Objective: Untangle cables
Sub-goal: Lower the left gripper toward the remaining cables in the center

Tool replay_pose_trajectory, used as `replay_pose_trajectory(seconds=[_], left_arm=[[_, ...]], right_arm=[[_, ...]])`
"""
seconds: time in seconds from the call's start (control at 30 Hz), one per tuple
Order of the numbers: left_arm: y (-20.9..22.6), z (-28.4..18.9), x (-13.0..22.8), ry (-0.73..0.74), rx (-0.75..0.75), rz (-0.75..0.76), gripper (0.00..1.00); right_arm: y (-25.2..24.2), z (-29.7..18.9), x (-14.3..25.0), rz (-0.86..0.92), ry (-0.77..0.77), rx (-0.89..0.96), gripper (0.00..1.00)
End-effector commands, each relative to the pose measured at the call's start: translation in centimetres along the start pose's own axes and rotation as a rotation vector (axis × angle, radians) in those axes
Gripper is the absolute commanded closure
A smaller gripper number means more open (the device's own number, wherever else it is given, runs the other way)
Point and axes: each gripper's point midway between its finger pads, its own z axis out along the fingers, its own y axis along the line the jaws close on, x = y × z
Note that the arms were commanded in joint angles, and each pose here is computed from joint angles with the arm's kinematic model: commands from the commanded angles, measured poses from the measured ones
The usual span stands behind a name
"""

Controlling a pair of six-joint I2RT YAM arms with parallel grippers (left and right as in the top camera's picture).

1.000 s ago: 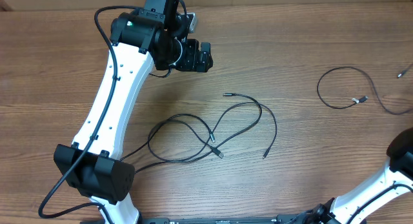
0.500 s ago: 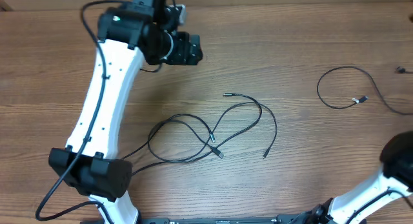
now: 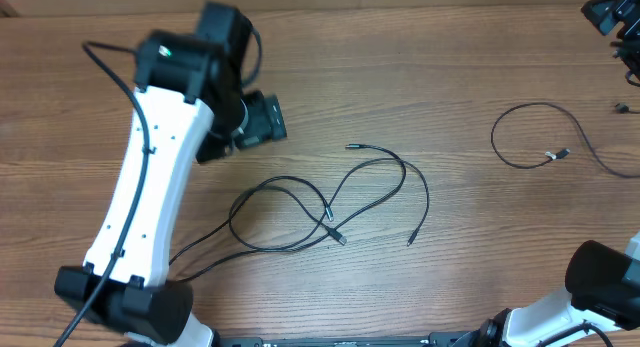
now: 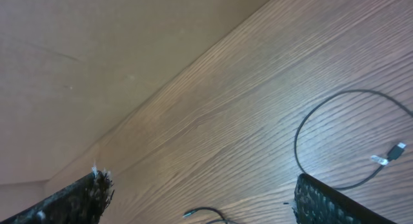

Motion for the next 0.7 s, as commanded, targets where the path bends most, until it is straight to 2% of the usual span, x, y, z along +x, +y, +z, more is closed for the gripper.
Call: replay_pose_trajectory(seconds=[0.0, 0.1, 0.3, 0.4, 0.5, 0.67], left_arm=[[0.3, 1.8, 4.2, 0.024, -0.020, -0.052, 0.09], [0.9, 4.9, 7.9, 0.095, -0.010, -0.128, 0.09], [3.2, 12.2, 12.8, 0.246, -0.044, -0.303, 0.19], [4.8, 14.5, 13.6, 0.246, -0.091, -0.313, 0.20], [6.9, 16.7, 13.3, 0.174, -0.163, -0.358, 0.19], [7.0, 19.7, 12.4, 0.094, -0.115, -0.431, 0.25]], right_arm=[[0.0, -0.1, -0.2, -0.019, -0.013, 0.015, 0.09], [0.1, -0.1, -0.2, -0.021, -0.011, 0.013, 0.09], [0.3, 0.0, 0.0, -0.024, -0.008, 0.010, 0.09], [0.7, 0.2, 0.3, -0.033, 0.000, 0.004, 0.09], [1.3, 0.5, 0.6, -0.045, 0.010, -0.004, 0.09], [1.8, 0.8, 1.1, -0.060, 0.022, 0.002, 0.09]])
